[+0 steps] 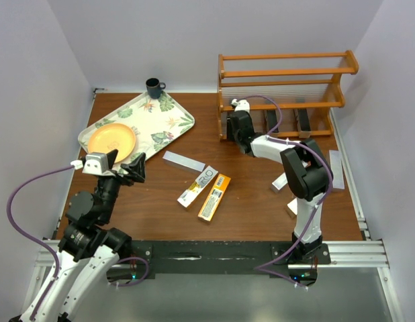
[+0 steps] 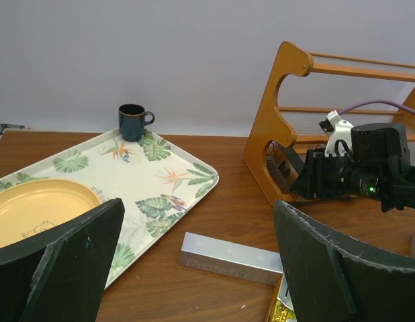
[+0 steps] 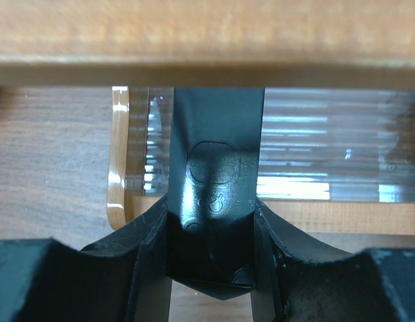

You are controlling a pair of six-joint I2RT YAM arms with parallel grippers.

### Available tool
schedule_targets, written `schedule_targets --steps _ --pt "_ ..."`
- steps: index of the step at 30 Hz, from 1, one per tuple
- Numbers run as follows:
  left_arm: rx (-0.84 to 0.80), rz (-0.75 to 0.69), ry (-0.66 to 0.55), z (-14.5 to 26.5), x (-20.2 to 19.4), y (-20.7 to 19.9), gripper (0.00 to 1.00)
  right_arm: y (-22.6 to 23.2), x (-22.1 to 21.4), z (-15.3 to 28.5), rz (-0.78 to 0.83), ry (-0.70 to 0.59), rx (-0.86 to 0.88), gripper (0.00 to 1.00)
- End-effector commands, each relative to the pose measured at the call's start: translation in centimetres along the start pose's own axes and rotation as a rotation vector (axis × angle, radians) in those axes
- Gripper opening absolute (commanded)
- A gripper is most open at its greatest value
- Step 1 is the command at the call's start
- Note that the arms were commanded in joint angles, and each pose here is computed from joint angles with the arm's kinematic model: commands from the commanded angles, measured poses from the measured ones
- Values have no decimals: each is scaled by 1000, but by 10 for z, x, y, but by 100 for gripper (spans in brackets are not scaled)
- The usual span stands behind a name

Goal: Place and organize the toothpastes onto the shelf

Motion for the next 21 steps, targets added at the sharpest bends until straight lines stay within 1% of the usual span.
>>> schedule_targets --steps 1,3,4,6,7,9,10,12,13,18,19,21 --pt "-18 16 -44 1 15 -5 98 -3 23 5 -71 -54 -13 33" --pt "-17 16 -42 1 15 -5 98 -3 22 6 -74 -51 -12 37" --pt "-20 17 -45 1 16 -5 98 -3 21 7 -75 -49 -12 45" --pt "-19 17 -42 1 15 -5 98 -3 21 7 -75 -46 -11 52" --pt "-19 16 -43 1 15 -5 98 -3 21 7 -74 -47 -9 60" --pt "-20 17 -45 1 16 -5 98 -2 22 8 -75 -46 -1 68" --pt "-18 16 -45 1 15 -5 98 -2 20 9 -73 -42 1 75" --pt "-20 16 -46 1 16 -5 98 -2 23 14 -82 -51 8 80" --pt "-19 15 -43 1 15 -5 98 -3 21 16 -84 -48 8 86" --pt "-21 15 -44 1 15 -5 98 -7 31 40 -92 -82 39 96" --pt "-21 15 -43 0 15 -5 98 -10 35 52 -97 -97 46 98" --pt "-19 13 -43 0 15 -5 98 -10 36 63 -91 -103 71 98"
Point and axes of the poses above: each gripper's point midway between its finger pads, its own z axis back along the fingers, its own y axis along the line the jaws close on, x = y × z, the point moved 3 cm from there along z, back along the fingers, and after that the axes turned 8 degrees about z, right-handed, at the moved point
